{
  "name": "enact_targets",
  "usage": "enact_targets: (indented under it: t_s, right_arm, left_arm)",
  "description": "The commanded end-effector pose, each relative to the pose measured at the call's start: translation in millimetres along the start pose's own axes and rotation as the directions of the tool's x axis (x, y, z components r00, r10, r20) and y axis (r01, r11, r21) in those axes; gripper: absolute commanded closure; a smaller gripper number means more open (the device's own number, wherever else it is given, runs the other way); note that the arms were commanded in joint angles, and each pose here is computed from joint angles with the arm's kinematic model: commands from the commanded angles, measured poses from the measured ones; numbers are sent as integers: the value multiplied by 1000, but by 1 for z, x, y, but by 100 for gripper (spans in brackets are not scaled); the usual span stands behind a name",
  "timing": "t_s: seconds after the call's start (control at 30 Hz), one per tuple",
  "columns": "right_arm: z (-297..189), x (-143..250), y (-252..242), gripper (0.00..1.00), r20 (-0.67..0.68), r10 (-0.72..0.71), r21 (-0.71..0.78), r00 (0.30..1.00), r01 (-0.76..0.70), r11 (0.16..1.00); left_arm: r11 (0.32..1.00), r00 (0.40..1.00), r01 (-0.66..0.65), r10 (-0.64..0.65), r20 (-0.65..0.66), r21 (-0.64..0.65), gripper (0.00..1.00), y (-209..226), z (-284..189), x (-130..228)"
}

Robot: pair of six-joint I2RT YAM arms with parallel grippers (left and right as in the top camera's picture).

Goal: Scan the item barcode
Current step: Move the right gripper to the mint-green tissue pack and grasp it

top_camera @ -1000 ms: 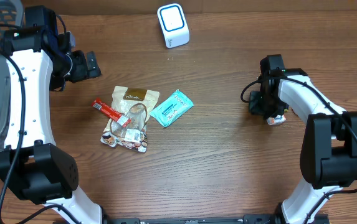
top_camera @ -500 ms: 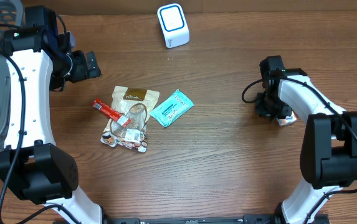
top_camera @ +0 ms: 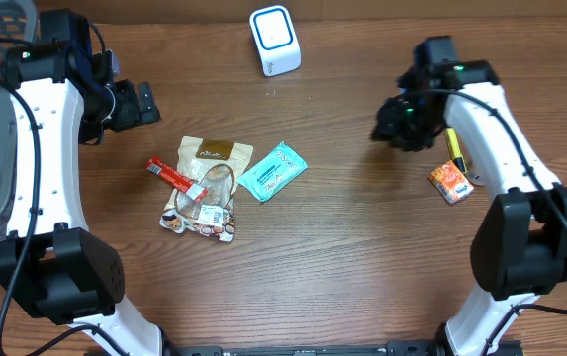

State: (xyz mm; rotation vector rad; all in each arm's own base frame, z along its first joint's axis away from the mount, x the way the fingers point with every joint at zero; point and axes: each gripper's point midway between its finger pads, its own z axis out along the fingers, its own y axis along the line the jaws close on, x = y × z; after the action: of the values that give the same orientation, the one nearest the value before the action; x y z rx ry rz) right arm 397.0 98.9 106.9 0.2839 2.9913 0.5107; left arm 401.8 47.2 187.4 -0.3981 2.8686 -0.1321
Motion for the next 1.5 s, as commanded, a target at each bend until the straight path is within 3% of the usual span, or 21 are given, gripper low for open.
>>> enact_targets:
  t_s: [0.0,0.27,0.53,0.7,0.97,1.47]
  right_arm:
    - [5,19,56,57,-47,-3,-142,999,-3,990]
    - [30,32,166,53,88,-143,-248,986,160,955]
    - [88,51,210,54,238,-104,-87,966,128,988]
    - [128,65,225,54,261,-163,-48,951,182,982]
    - [149,75,214,64,214,-174,-5,961,179,984]
    - [145,114,148,59,-18,-180,206,984,179,962]
  left_arm:
    - [1000,1000,-18,18,3,9,0,-4,-1,1]
    - [1000,1000,-19,19,2,9,0,-4,-1,1]
    - [1000,1000,-19,19,2,9,0,-4,-1,1]
    - [1000,1000,-20,20,2,9,0,-4,-1,1]
    - [1000,1000,-18,18,3,9,0,-4,-1,1]
    - [1000,1000,-18,18,3,9,0,-4,-1,1]
